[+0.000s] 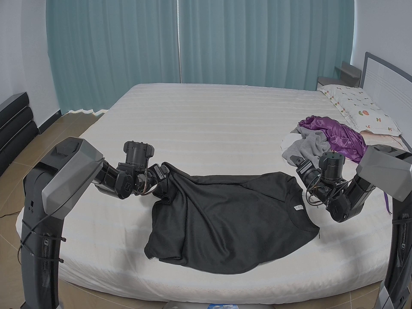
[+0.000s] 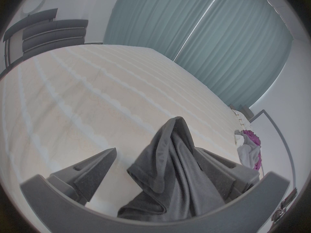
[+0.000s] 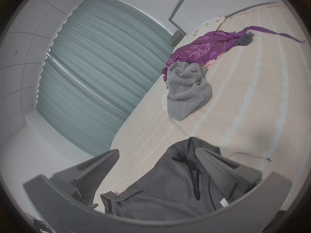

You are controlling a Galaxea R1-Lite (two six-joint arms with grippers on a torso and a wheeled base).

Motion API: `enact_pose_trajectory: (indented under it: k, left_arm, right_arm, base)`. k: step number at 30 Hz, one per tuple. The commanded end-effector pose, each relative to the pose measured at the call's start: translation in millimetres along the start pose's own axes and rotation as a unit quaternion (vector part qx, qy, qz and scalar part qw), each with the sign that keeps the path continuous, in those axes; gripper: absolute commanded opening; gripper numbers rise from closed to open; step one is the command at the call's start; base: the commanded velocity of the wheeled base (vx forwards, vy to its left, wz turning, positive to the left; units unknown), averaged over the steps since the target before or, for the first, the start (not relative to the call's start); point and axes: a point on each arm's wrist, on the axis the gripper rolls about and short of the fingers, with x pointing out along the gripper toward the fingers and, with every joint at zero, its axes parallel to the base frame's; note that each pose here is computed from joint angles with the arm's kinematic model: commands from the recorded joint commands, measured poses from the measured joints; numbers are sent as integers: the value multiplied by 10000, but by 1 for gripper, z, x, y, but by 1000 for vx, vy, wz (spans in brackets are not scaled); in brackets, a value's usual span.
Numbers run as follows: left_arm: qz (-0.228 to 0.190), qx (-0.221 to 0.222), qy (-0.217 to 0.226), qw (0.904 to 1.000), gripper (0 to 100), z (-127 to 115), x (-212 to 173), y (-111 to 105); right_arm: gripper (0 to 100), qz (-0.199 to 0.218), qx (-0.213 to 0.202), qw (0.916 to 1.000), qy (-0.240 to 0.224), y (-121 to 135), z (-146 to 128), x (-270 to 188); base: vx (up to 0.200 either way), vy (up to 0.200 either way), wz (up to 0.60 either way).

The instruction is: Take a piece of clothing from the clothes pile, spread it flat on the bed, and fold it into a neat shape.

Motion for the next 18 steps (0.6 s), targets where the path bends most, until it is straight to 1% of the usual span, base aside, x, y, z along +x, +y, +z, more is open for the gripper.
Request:
enact_pose_trajectory:
  k: [1,3,5,7,13,18]
  left_arm:
    - [-181,-141,51,9997,100,7,-23,-6]
    - [-214,-172,284,9992,100,-1,-27,-2]
    - [-204,-143,354,9991,100,-7,-25,-1]
    - [-223,-111,347,9991,100,-11,-23,-2]
    - [-244,-1,444,9987,100,-27,-13,-6]
    - [-241,73,514,9984,100,-38,-4,-8]
  right_arm:
    - [100,-48,60,10000,50,-2,-1,-10]
    - [100,-25,245,9997,70,-1,1,-18]
    - [100,4,292,9995,142,0,3,-24]
    - [100,-17,302,9992,249,-2,3,-31]
    - [100,2,430,9986,324,-1,2,-43]
    - [100,42,422,9984,368,1,-1,-47]
  base:
    - [0,0,0]
    - [0,0,0]
    - [0,0,0]
    - [0,0,0]
    - [0,0,0]
    - [0,0,0]
